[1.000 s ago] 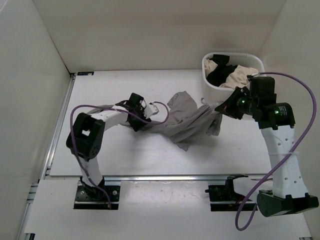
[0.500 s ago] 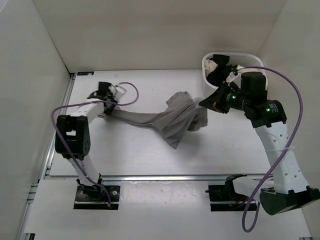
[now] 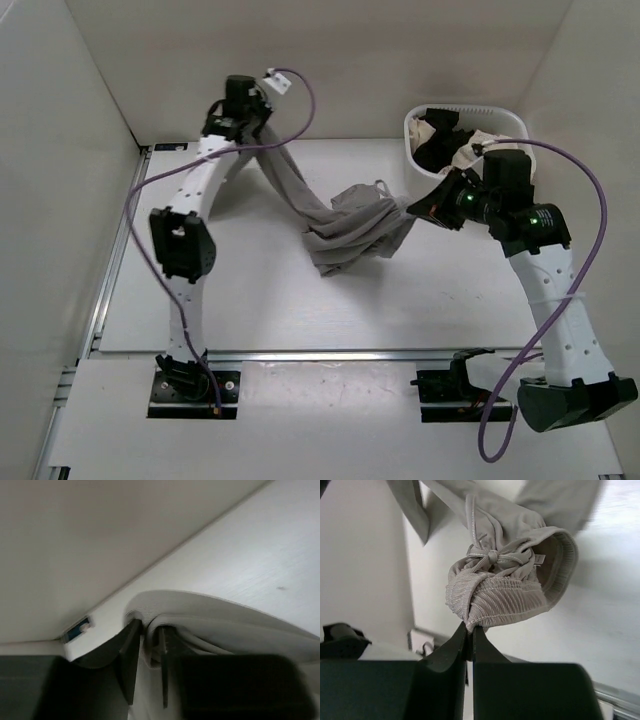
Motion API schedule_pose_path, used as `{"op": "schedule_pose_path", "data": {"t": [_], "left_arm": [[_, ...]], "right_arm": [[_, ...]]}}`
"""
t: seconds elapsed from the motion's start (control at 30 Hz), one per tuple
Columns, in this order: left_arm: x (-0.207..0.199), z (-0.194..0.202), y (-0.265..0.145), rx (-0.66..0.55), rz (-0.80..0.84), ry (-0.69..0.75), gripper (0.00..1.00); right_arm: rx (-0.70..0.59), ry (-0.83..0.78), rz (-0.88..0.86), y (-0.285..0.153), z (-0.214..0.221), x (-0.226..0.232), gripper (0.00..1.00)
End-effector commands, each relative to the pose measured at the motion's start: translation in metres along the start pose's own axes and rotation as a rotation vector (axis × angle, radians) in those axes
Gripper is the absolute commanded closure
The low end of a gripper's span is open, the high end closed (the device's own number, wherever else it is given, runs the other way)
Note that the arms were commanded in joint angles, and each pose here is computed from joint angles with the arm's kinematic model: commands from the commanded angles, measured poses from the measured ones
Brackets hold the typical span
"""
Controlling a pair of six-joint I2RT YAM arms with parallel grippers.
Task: Fold and stack the trousers
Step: Flatten the trousers out
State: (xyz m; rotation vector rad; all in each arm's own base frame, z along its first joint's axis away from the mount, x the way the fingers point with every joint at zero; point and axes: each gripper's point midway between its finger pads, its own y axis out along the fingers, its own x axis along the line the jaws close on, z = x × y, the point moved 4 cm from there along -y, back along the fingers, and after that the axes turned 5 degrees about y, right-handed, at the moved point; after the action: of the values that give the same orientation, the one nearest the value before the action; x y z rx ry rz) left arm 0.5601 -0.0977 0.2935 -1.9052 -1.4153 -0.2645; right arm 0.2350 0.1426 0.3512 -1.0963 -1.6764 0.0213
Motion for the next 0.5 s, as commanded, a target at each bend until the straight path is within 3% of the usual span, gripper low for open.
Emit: {"op": "schedule_pose_path", "data": {"t": [0.0, 0.03, 0.13, 0.17, 0.23, 0.27, 0.33, 0.47], "left_arm": [[-0.097, 0.031, 0.042, 0.188, 0.250, 0.045, 0.64], [-0.112, 0.037, 0.044, 0.217, 0.290, 0.045, 0.45], [-0.148, 0.049, 0.014, 0.231, 0.487, -0.023, 0.28], [-0.136, 0.028, -0.015, 0.161, 0.495, -0.043, 0.22], [-0.152, 0.038, -0.043, 0.147, 0.589, -0.071, 0.22], [-0.136, 0.018, -0.076, 0.059, 0.573, -0.074, 0.22], [-0.146, 0.008, -0.103, -0.044, 0.629, -0.037, 0.21], [-0.224, 0.035, -0.142, -0.016, 0.803, 0.120, 0.18]], "right_arm": [[-0.168, 0.082, 0.169, -0.019, -0.020, -0.034, 1.00], [-0.189, 0.101, 0.219, -0.027, -0.022, -0.040, 1.00], [-0.276, 0.105, 0.269, -0.039, -0.036, -0.046, 1.00], [-0.286, 0.099, 0.259, -0.042, -0.038, -0.042, 1.00], [-0.313, 0.087, 0.258, -0.044, -0.046, -0.040, 1.00], [-0.308, 0.089, 0.263, -0.041, -0.048, -0.041, 1.00], [-0.310, 0.082, 0.274, -0.038, -0.054, -0.041, 1.00], [-0.297, 0.079, 0.251, -0.029, -0.057, -0.040, 1.00]]}}
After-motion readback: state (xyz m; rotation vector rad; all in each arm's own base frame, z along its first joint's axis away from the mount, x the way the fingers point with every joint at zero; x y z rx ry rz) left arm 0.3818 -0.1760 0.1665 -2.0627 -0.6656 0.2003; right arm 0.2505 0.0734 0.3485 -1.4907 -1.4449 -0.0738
